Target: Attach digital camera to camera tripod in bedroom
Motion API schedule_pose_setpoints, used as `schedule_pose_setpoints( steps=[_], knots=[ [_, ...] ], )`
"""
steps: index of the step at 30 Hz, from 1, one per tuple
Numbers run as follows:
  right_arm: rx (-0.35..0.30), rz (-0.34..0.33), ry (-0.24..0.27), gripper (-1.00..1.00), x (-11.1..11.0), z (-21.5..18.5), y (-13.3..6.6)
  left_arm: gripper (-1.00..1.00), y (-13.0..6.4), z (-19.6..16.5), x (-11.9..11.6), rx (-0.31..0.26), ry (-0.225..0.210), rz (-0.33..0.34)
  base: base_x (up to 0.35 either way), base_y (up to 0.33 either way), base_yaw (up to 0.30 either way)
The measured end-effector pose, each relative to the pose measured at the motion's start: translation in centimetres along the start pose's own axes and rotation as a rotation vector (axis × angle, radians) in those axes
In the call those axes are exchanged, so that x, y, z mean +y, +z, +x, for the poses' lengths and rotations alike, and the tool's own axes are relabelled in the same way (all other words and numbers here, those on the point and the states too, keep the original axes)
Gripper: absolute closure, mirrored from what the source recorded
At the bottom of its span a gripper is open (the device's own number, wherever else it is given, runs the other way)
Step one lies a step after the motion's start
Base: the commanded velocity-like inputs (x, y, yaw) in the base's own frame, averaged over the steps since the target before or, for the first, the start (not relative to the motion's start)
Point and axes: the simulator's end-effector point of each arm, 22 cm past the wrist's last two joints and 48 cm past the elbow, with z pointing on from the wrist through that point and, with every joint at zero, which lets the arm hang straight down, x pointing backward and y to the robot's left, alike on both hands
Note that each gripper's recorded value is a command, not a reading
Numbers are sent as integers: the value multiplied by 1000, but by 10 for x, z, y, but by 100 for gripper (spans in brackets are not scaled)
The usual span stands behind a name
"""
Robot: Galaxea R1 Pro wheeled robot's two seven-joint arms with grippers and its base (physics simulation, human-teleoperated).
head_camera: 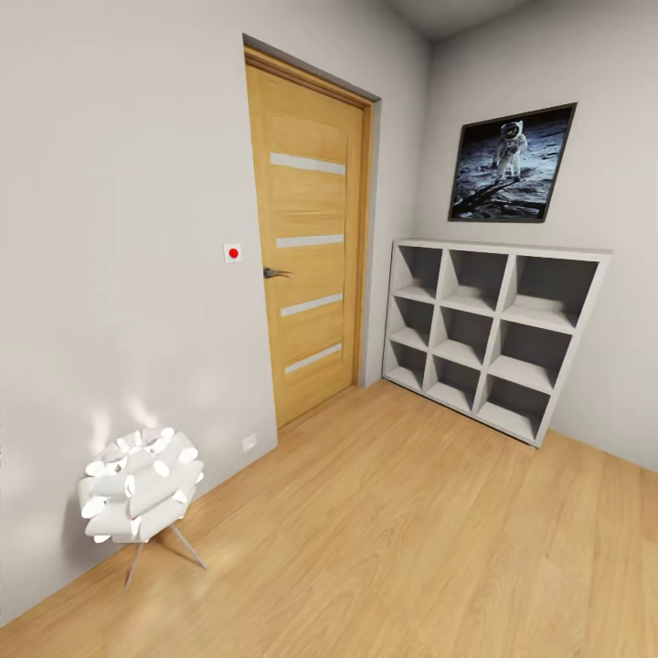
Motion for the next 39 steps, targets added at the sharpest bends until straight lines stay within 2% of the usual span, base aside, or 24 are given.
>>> schedule_pose_setpoints(
  steps=[39],
  knots=[
    [-1, 3, 2, -100, -2, 0, 0, -100, 0, 1, 0, 1, 0, -1, 0, 61, 0]
  ],
)
